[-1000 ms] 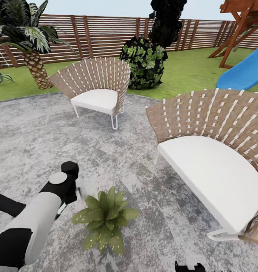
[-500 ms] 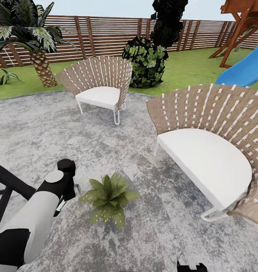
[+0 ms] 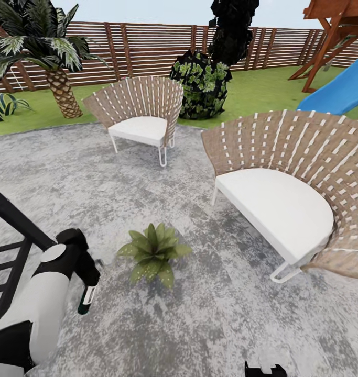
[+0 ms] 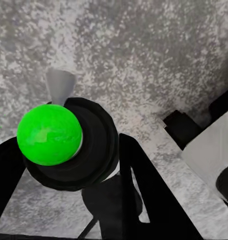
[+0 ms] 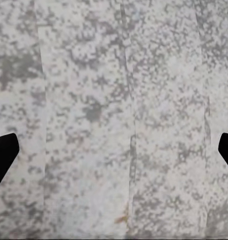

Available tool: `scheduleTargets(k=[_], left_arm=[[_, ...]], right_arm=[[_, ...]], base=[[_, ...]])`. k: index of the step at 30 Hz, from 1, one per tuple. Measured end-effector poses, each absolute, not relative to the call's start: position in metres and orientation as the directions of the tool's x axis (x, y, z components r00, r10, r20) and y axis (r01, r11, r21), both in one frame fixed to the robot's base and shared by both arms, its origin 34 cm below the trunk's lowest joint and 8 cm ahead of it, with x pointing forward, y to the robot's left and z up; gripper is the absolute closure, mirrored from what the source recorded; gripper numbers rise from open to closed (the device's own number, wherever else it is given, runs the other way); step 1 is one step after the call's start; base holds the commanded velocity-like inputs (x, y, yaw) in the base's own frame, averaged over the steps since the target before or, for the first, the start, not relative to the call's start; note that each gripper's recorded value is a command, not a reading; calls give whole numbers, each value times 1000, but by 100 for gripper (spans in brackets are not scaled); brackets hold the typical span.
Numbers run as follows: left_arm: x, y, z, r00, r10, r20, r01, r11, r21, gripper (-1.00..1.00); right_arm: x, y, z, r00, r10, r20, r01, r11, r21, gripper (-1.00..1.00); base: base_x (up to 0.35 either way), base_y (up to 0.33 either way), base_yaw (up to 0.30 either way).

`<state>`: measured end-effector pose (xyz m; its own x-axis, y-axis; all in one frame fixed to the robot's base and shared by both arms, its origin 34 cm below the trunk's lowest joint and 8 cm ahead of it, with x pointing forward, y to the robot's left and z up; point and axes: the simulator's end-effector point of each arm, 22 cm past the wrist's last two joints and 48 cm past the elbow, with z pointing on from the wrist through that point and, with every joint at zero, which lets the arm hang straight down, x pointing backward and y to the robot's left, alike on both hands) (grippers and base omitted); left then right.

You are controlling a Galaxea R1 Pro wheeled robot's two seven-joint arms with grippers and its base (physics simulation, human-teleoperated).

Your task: Pick up the pesticide atomizer in the garden and spray insectifuge to fully cover both potted plants in the garden.

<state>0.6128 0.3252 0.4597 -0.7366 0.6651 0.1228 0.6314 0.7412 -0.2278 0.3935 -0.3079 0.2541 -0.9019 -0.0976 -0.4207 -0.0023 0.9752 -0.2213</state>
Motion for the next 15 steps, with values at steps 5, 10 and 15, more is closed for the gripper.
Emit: scheduleTargets(k=[5, 10, 15], left_arm=[[577, 303, 430, -723, 691, -23, 655, 674, -342, 100], [545, 281, 396, -658, 723, -209, 740, 570, -356, 100], [518, 267, 379, -581, 759, -293, 802, 475, -362, 100]], right_arm=[[394, -310, 254, -902, -97, -421, -1, 975, -224, -100], [397, -308, 255, -897, -119, -427, -24, 975, -221, -100], [428, -277, 261, -829, -296, -474, -228, 954, -196, -100]], base=[[-337, 0, 0], [-184, 0, 0], [-16, 0, 0]])
